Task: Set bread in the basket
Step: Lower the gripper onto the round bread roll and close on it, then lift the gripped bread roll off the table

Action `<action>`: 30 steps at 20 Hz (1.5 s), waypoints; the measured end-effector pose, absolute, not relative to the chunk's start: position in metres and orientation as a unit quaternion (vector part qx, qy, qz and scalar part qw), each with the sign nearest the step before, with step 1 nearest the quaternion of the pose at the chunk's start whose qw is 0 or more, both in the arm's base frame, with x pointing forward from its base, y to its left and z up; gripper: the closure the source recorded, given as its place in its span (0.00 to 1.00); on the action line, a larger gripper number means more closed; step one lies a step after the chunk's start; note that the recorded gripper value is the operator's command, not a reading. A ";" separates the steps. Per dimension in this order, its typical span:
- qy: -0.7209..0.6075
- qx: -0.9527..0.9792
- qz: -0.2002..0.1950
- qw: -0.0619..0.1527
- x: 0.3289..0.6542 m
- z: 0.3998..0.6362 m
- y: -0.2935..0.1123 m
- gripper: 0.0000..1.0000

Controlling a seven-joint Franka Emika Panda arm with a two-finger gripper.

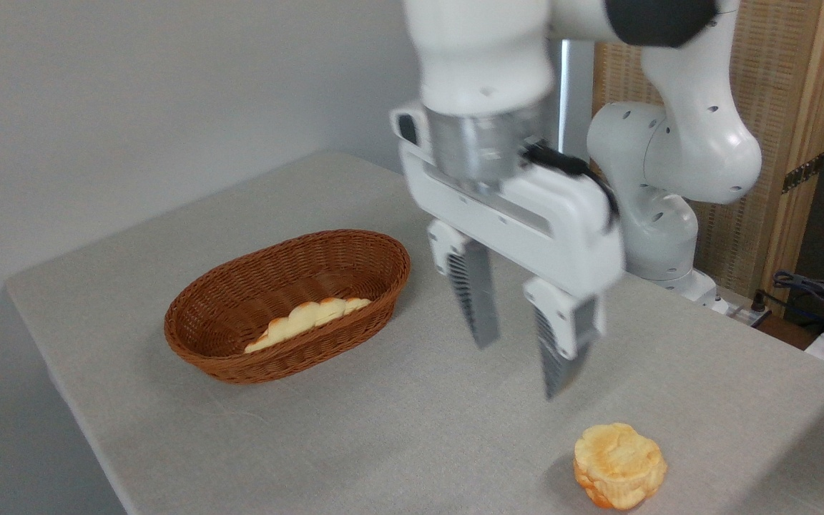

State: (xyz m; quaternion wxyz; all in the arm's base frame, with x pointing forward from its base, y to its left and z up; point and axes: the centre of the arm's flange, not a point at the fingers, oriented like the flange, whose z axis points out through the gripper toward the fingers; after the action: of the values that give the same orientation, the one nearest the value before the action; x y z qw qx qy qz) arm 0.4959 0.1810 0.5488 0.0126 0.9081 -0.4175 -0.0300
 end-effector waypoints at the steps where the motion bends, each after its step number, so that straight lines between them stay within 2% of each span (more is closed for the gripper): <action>1: -0.415 0.909 -0.037 0.018 0.491 0.539 0.189 0.00; 6: -0.415 0.906 -0.084 0.021 0.473 0.480 0.203 0.00; 12: -0.413 0.907 -0.081 0.020 0.463 0.439 0.208 0.00; 19: -0.416 0.906 -0.078 0.013 0.462 0.428 0.208 0.00; 22: -0.422 0.902 -0.094 -0.004 0.459 0.424 0.218 0.00; 26: -0.427 0.900 -0.086 -0.013 0.456 0.416 0.228 0.02; 27: -0.427 0.900 -0.086 -0.014 0.456 0.414 0.228 0.12; 28: -0.428 0.900 -0.087 -0.014 0.456 0.413 0.228 0.27; 29: -0.430 0.898 -0.087 -0.015 0.456 0.413 0.228 0.48; 30: -0.437 0.895 -0.088 -0.015 0.456 0.413 0.228 0.61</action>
State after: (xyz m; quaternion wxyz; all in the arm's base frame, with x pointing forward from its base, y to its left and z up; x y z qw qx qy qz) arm 0.4564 0.2283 0.4126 -0.0151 0.8951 -0.4369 -0.0876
